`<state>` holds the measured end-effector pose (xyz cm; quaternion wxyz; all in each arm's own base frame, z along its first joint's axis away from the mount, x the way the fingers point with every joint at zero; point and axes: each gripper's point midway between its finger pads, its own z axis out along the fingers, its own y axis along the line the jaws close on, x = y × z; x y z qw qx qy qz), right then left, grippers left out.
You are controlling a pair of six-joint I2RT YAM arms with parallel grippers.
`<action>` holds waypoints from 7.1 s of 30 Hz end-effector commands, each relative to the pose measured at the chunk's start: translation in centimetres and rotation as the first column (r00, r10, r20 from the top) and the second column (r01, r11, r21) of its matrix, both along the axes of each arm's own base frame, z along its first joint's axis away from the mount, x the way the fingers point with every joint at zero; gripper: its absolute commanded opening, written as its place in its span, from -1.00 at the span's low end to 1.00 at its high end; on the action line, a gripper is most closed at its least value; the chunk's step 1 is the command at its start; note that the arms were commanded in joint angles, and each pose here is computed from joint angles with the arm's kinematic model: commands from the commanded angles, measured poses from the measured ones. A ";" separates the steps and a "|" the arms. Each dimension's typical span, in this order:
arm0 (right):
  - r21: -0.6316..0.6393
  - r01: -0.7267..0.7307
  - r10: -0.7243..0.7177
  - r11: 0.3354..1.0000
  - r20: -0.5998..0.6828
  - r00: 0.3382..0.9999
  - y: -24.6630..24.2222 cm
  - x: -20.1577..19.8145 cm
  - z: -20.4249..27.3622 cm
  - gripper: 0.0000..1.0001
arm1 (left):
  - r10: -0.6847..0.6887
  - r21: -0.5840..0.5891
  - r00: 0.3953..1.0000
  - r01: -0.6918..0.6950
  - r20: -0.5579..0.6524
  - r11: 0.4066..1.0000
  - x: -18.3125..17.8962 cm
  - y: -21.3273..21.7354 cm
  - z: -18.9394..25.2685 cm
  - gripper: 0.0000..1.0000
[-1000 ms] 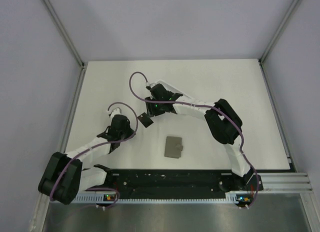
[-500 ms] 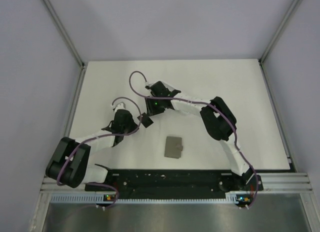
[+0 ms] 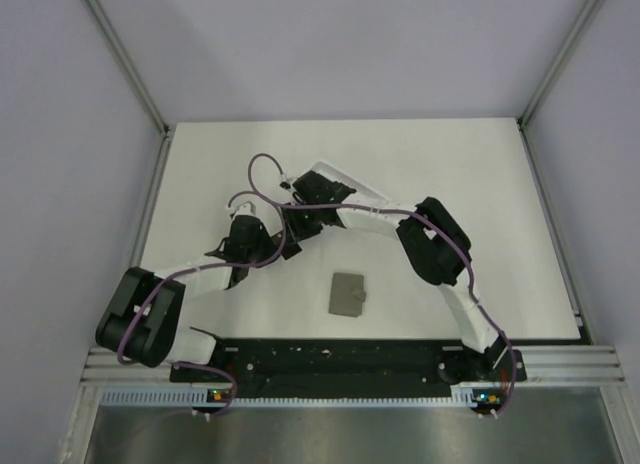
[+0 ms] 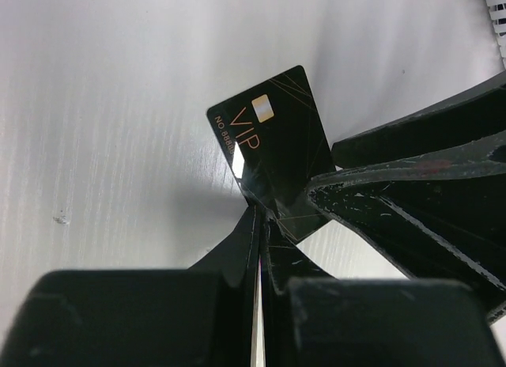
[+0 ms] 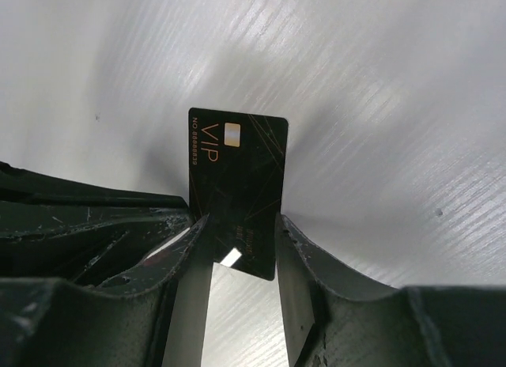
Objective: Put the credit cards into the card holder
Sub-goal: Move the credit card to the corner of the board.
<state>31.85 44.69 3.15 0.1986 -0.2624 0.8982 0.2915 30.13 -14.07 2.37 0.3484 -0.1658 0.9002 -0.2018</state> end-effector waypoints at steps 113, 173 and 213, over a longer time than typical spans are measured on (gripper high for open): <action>-0.078 0.030 -0.023 0.996 0.088 0.996 -0.3 -6.6 0.2 -1.00 | -0.029 0.040 0.997 0.027 0.070 0.999 -12.3 -0.4 3.2 -1.00; -0.022 -0.032 0.030 0.999 -0.082 0.996 -4.1 -15.0 -1.9 -1.00 | -0.241 -0.073 0.943 0.230 -0.229 0.970 -21.4 -2.6 -4.5 -1.00; 0.067 0.027 -0.025 0.997 -0.022 0.999 -6.3 -18.0 1.9 -0.91 | -0.320 -0.102 0.926 0.306 -0.199 0.947 -23.6 -6.2 -2.6 -1.00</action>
